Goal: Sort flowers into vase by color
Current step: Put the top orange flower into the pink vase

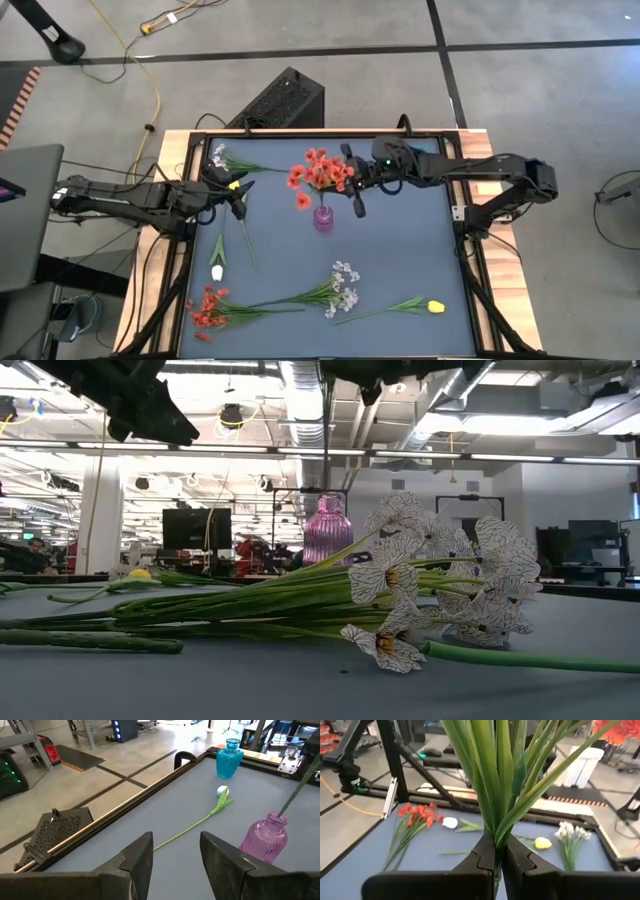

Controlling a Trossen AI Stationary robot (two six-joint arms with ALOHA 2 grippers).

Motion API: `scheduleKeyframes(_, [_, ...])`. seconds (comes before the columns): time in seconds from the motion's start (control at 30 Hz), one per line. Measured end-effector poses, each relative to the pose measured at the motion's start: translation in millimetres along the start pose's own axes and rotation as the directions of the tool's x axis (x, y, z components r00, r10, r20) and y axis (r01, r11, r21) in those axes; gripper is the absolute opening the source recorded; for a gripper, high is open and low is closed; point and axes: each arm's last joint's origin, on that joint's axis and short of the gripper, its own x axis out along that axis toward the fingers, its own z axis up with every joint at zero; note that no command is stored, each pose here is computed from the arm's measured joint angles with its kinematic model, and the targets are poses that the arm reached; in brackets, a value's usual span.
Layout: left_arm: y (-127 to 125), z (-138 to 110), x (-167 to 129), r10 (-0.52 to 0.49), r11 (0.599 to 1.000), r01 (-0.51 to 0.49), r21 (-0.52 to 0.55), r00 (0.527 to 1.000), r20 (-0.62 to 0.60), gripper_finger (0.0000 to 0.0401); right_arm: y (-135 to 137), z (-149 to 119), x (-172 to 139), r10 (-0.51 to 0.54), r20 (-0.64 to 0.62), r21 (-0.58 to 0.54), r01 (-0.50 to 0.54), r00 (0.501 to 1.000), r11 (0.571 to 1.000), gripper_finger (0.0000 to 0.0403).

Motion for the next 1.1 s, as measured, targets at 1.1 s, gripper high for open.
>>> scheduleKeyframes(1.1, [-1.5,-0.5,0.0,-0.053,0.998,0.052,-0.044,0.998,-0.017,0.0153,-3.1,-34.2,17.6,0.049,-0.203,0.170,-0.014,0.978,0.985,0.0162])
